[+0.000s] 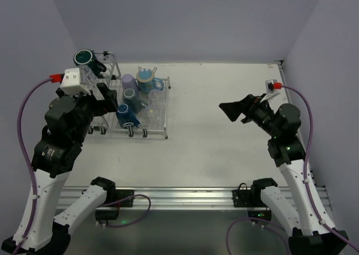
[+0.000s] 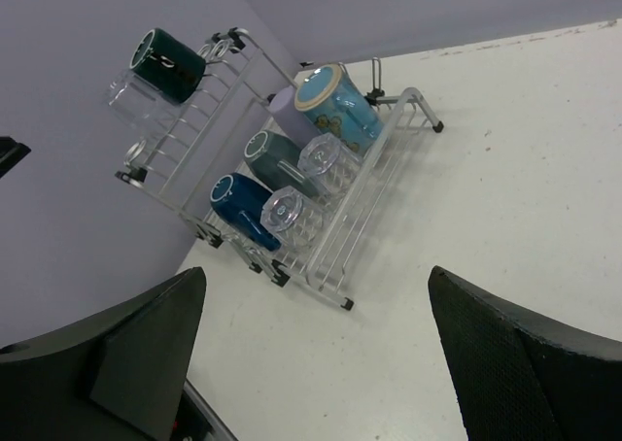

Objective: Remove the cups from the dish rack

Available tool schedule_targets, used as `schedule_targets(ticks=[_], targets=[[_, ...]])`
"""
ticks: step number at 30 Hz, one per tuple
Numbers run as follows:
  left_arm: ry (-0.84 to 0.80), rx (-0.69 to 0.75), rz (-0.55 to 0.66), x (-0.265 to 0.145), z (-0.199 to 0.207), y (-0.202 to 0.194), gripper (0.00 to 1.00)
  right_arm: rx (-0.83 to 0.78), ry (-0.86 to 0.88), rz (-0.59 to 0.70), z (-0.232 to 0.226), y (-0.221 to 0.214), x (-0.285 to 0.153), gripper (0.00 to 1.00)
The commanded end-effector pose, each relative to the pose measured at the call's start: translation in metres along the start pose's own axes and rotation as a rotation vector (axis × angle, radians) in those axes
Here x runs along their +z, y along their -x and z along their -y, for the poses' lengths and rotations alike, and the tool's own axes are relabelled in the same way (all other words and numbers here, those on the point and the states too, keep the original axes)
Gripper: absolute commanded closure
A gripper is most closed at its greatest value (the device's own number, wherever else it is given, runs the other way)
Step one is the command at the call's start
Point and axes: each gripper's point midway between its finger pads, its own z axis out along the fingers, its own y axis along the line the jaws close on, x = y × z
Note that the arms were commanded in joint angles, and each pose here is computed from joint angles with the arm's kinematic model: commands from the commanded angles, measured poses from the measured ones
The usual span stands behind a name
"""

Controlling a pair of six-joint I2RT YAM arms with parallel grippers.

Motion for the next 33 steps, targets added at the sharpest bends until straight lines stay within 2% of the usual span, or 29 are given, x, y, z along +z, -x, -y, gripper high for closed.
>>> schedule_targets(ticks=[1,5,9,11,15,22,33], targets=[[0.111,0.013,0.009,0.004,-0.019,0.002,0.0,0.013,0.045,0.003,-0.011,0.003,0.004,0.01],[0.205,0.022,0.013,0.016,-0.032,0.0,0.0,0.029,0.069,-0.007,-0.017,-0.001,0.012,0.01],[0.413,0.064,-0.025,0.036,-0.062,-0.013,0.0,0.036,0.083,-0.024,-0.021,-0.005,0.025,0.01],[0.468,0.079,-0.041,0.049,-0.068,-0.019,0.0,0.031,0.094,-0.034,-0.025,-0.008,0.029,0.01],[0.473,0.063,-0.017,0.065,-0.069,-0.008,0.0,0.019,0.089,-0.048,-0.024,-0.014,0.036,0.01],[0.539,0.045,-0.052,0.095,-0.105,-0.006,0.0,-0.001,0.089,-0.069,-0.021,-0.019,0.043,0.01],[0.594,0.06,-0.056,0.127,-0.126,0.001,0.0,0.0,0.13,-0.11,-0.026,-0.029,0.047,0.01]])
